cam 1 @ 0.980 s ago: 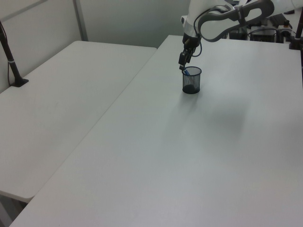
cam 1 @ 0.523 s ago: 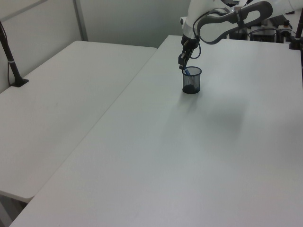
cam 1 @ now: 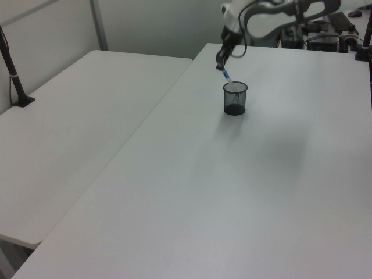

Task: Remove the marker
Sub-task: 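Lift the marker straight up out of the mesh cup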

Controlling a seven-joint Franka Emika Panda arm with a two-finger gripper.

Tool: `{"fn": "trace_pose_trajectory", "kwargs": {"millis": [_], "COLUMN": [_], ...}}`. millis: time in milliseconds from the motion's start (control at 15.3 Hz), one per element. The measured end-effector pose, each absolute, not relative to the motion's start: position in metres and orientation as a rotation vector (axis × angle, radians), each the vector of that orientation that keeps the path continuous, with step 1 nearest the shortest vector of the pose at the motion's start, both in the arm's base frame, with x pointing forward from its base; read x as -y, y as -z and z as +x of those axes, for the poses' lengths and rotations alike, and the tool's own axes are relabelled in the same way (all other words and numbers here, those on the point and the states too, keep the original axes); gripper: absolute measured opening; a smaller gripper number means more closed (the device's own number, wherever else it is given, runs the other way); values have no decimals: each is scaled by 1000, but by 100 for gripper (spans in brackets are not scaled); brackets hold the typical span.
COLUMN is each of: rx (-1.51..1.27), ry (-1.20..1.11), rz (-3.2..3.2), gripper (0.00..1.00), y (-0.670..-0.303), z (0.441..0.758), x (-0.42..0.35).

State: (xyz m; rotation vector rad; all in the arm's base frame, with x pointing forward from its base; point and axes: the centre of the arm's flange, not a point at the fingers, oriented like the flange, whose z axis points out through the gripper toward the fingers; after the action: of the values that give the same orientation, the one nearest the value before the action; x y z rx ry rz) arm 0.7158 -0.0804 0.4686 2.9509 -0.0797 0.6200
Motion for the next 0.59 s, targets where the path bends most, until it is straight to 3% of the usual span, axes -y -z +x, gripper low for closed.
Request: {"fn": "trace_pose_trajectory", "kwargs": {"millis": [261,588], "rx": [154,159], "ry": [-783,-546], "rz": [2928,3052], "gripper": [17,17], "y": [-550,-568], "z": [693,662], "x": [96,78]}}
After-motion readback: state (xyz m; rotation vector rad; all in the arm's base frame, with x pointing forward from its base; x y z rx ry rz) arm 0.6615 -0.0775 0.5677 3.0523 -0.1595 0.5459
